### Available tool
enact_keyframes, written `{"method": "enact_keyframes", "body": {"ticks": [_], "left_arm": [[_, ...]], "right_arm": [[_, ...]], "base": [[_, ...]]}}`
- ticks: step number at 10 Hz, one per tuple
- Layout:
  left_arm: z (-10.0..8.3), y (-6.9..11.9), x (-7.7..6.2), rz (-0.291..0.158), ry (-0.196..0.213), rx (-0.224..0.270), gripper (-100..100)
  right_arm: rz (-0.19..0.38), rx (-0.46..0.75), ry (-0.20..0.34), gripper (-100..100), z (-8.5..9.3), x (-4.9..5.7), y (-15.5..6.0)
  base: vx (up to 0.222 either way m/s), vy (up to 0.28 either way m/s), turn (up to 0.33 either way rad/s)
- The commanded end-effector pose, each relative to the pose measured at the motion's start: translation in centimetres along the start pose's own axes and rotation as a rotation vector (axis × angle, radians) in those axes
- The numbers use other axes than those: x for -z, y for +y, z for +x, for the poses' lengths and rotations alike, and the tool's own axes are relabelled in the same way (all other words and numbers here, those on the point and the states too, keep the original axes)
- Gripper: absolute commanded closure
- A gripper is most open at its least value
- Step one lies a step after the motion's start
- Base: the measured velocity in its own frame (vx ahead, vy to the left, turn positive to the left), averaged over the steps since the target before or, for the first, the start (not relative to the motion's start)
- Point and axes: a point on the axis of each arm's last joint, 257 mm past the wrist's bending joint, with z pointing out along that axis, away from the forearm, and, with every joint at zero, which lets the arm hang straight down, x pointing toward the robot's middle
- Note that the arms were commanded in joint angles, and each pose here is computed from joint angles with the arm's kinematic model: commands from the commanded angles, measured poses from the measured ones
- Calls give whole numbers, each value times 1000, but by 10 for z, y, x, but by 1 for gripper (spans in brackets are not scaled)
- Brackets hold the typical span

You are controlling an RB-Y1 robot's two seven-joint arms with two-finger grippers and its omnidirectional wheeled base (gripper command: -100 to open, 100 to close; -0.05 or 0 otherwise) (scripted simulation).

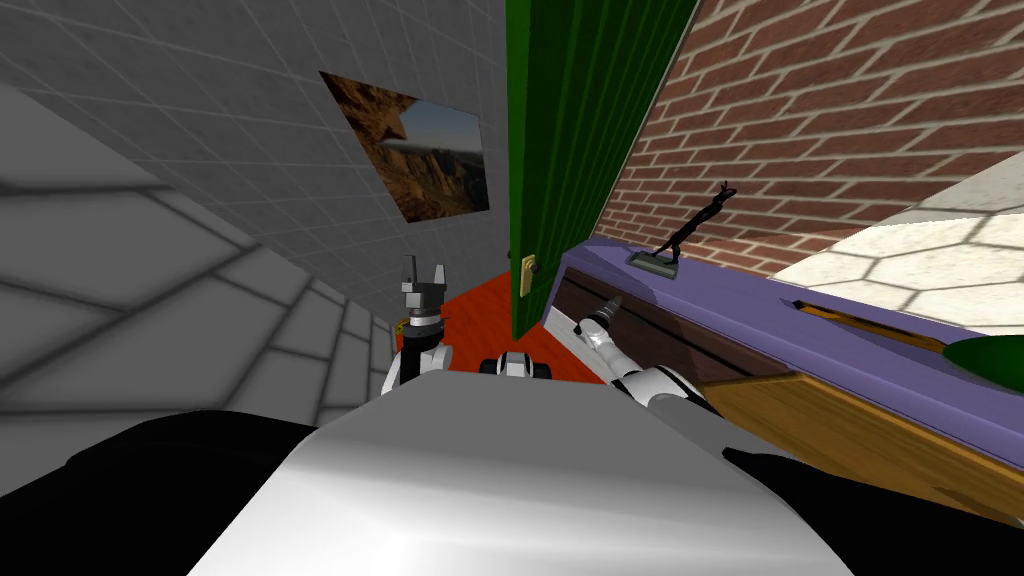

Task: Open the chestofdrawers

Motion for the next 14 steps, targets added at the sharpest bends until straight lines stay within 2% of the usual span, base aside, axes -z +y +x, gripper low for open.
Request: {"method": "enact_keyframes", "body": {"ticks": [1, 2, 3, 5, 6, 7, 8, 9, 11, 12, 13, 14], "left_arm": [[0, 0, 0, 0, 0, 0, 0], [0, 0, 0, 0, 0, 0, 0], [0, 0, 0, 0, 0, 0, 0], [0, 0, 0, 0, 0, 0, 0], [0, 0, 0, 0, 0, 0, 0], [0, 0, 0, 0, 0, 0, 0], [0, 0, 0, 0, 0, 0, 0], [0, 0, 0, 0, 0, 0, 0], [0, 0, 0, 0, 0, 0, 0], [0, 0, 0, 0, 0, 0, 0], [0, 0, 0, 0, 0, 0, 0], [0, 0, 0, 0, 0, 0, 0]], "right_arm": [[-3, 3, 20, -100, -19, 4, 2], [-8, 10, 37, -100, -35, 9, 4], [-5, 0, 30, -100, -40, 9, 2], [-7, 9, 34, -100, -37, 8, 3], [-3, 3, 20, 100, -19, 4, 2], [-3, 3, 20, 100, -19, 4, 2], [1, -2, 2, 100, -4, -1, -1], [1, -2, 2, 100, -4, -1, -1], [-2, 6, -37, 100, 24, -6, -5], [2, -6, -37, 100, 25, -8, -7], [0, 10, -57, 100, 39, -11, -10], [-1, -7, -57, 100, 39, -11, -10]], "base": [[-85, -108, 89], [-100, -92, 131], [-86, -93, 81], [-27, -30, -6], [67, 101, -136], [99, 137, -98], [138, 145, -146], [106, 111, -115], [133, 141, -144], [120, 156, -122], [96, 138, -104], [65, 88, -77]]}}
